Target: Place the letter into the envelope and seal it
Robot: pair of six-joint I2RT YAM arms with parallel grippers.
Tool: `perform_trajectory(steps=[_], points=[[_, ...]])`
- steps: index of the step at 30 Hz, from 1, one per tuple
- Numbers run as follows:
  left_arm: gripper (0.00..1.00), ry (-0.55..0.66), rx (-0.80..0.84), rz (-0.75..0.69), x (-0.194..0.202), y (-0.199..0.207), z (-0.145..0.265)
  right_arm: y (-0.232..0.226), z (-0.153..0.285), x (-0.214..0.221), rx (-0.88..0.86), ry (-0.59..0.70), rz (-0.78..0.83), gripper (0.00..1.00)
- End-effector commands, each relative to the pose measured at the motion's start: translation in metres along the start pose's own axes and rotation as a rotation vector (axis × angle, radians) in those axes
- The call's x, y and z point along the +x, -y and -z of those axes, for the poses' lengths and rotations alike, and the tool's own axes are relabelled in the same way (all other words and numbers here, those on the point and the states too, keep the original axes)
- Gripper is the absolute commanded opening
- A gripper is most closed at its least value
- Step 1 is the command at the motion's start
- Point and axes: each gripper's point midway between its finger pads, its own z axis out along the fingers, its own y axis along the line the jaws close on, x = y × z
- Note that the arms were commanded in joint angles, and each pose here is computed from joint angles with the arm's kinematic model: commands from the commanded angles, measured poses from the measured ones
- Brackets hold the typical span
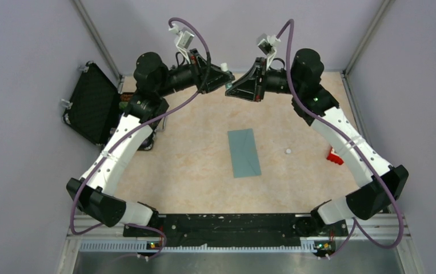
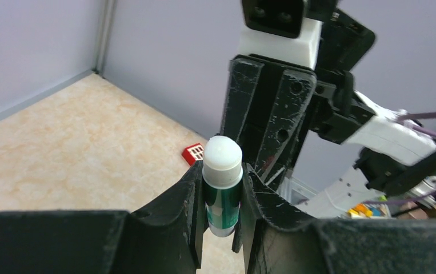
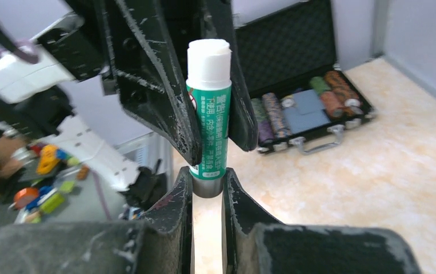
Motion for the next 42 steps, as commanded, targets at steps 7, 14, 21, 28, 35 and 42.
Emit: perform_trajectory(steps=[7,14,21,28,35,42], points=[[0.00,0.186,-0.777,-0.343,-0.019,-0.116,0.023,0.098,0.071,-0.085,0.892,0.263,0.345,0.00],[0.00,0.242,-0.890,-0.278,-0.024,-0.129,0.015,0.072,0.044,-0.084,0.914,0.305,0.384,0.01],[0.00,0.150,-0.352,-0.341,-0.017,-0.063,0.005,0.017,0.028,-0.005,0.325,-0.014,0.238,0.52],[0.00,-0.042,0.166,-0.256,0.017,0.027,0.029,-0.019,0.045,0.036,0.006,-0.135,0.222,0.56],[0.00,-0.034,0.171,-0.229,0.016,0.033,0.027,-0.023,0.027,0.027,-0.088,-0.052,0.142,0.55],[0.00,-0.018,0.153,-0.196,0.012,0.030,0.019,-0.040,0.010,0.009,-0.174,-0.021,0.132,0.52]])
